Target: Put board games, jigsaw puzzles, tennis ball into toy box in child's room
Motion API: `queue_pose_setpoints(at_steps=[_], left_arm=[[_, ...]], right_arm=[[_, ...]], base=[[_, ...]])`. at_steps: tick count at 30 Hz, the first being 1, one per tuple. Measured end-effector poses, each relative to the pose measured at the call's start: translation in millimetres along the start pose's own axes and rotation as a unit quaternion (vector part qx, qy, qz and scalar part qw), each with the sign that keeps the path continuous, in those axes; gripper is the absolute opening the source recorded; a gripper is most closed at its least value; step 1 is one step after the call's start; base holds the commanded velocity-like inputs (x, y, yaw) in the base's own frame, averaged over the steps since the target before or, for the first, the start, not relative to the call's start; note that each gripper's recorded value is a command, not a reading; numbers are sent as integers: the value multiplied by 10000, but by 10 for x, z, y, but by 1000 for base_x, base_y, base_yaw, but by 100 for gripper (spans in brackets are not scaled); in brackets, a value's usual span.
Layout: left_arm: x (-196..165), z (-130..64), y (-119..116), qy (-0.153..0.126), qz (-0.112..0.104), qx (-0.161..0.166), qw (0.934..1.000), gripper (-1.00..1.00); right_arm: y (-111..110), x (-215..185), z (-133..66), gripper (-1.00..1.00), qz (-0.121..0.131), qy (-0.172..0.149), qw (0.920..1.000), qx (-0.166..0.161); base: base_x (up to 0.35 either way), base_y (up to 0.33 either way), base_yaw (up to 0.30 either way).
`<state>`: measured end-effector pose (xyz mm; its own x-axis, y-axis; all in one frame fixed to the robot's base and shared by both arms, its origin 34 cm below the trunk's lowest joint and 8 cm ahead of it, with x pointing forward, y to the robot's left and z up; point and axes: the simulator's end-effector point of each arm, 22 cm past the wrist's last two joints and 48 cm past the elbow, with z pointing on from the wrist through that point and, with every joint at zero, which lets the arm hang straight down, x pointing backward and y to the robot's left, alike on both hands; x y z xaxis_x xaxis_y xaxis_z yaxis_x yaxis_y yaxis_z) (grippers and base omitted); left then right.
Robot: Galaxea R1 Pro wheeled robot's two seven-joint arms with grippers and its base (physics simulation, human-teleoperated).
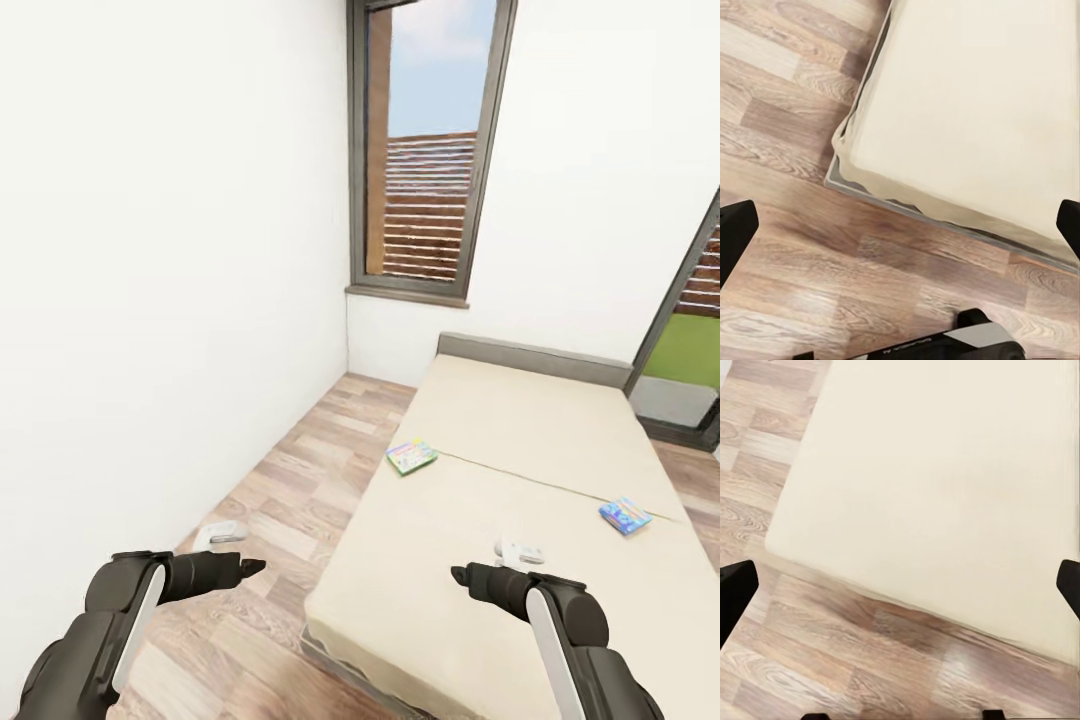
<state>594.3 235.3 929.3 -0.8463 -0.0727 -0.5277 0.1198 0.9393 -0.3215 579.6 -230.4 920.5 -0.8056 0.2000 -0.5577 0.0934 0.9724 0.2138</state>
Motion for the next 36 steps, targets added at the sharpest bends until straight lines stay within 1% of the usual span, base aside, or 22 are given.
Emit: queue_pose_setpoints(at_steps=[10,20,32,36], left_arm=[[29,32,13,43,-15,-3,10000,100],[57,61,27,84,-28,-9,10000,100],[70,73,32,99,-36,-8,9999,100],[68,73,30,97,-34,-7,9999,100]], right_arm=[[2,36,36,100,14,48,10000,-1],[-30,64,64,100,7,89,10000,25],[-7,76,82,100,18,93,10000,9],[-10,75,82,100,23,90,10000,11]], base=[[7,188,-235],[97,257,-232],[169,251,-60],[204,237,-165]])
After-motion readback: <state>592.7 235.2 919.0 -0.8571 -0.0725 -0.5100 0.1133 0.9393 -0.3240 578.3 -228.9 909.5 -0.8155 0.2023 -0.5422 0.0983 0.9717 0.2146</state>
